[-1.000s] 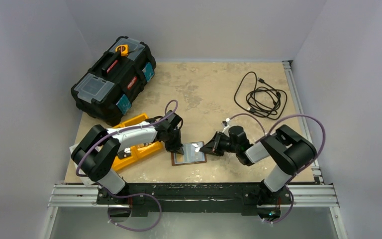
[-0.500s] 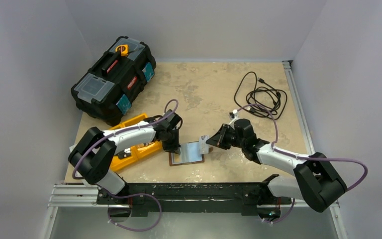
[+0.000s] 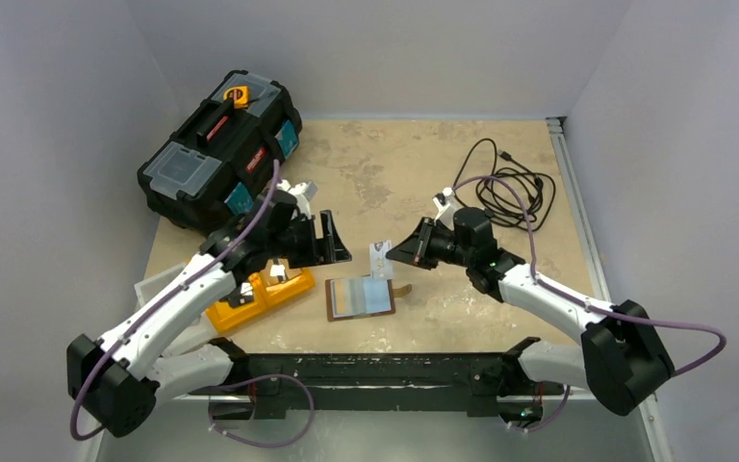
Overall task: Take the credit cards out of the card holder
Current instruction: Place the credit card in the storage box.
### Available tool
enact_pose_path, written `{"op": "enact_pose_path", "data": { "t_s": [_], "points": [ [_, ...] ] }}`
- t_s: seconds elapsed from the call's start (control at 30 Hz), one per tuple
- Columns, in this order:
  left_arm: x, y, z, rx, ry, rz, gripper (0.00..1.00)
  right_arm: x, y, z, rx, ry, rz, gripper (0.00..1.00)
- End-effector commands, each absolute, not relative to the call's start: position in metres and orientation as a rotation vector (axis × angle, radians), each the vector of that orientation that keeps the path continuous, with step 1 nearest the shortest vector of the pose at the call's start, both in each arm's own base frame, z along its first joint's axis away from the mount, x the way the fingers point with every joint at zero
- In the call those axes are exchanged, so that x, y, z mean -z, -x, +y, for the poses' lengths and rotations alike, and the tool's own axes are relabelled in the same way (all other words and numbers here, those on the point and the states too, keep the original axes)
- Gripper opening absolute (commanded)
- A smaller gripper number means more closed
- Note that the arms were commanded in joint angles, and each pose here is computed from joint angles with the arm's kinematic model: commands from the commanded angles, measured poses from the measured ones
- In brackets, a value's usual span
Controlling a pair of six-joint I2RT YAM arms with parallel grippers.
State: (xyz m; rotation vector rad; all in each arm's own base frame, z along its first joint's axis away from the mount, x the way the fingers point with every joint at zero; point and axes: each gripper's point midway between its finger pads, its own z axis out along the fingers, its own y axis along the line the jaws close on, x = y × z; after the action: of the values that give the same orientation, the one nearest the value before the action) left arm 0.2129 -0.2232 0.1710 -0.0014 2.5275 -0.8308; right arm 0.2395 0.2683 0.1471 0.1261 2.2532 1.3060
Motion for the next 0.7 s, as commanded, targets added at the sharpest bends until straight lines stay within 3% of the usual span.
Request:
{"op": "enact_pose_path", "data": {
  "t_s": [0.0,0.37,0.67],
  "points": [
    [-0.201,-0.199,-0.225,1.039,-0.110,2.418,0.74,-0.203,-0.235,0.294,-1.561,0.007,2.123,0.00],
    [-0.237,-0.186,-0.246,1.380,-0.197,2.251,0.72,-0.256,-0.216,0.316,-1.872,0.105,1.972,0.00],
    [-0.245,-0.188,-0.256,1.507,-0.194,2.211,0.56,-0.262,-0.203,0.325,-1.937,0.144,1.947,0.00]
  ]
}}
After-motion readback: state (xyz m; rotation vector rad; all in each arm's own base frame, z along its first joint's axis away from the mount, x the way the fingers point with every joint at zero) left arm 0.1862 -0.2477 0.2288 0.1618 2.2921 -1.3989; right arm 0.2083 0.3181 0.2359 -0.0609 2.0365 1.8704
